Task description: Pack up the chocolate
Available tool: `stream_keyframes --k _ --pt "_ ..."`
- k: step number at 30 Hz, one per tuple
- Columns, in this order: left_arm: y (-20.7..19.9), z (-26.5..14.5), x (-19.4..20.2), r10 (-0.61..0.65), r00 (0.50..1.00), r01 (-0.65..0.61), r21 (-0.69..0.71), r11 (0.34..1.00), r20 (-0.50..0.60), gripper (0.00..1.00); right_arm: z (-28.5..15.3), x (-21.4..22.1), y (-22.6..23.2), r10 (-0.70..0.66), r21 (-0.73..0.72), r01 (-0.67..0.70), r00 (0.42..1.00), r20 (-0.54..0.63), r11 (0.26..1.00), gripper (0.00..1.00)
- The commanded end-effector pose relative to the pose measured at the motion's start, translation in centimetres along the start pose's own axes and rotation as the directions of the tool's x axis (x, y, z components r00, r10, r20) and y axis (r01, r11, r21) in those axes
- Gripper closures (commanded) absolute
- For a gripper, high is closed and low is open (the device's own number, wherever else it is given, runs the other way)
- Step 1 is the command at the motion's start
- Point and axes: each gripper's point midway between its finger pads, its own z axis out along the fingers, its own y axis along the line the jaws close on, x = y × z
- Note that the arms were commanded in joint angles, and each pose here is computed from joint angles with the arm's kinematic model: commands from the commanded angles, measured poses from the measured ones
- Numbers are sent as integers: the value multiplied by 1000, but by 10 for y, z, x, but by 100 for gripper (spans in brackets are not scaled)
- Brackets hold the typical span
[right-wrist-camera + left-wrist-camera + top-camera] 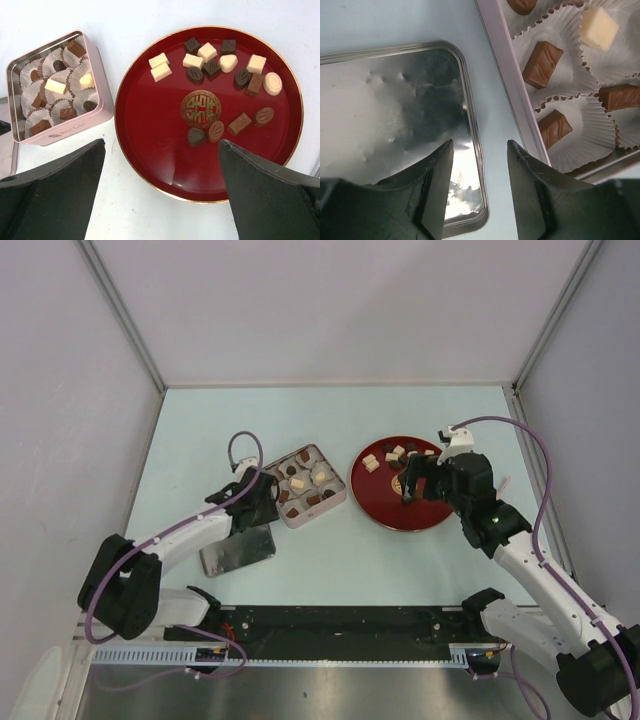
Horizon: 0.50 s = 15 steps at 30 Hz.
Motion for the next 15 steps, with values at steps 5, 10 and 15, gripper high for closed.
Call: stream_keyframes --k 5,10,15 --pt "2 15 17 -54 998 54 -3 999 -36 53 1 -7 0 -18 5 18 999 33 1000 0" --pt "6 18 26 -62 996 61 -12 998 -57 57 2 -5 -1 -22 6 21 999 30 1000 0" --pt "6 18 33 -66 994 66 -11 998 -83 63 2 -5 -2 -23 13 23 999 32 1000 0"
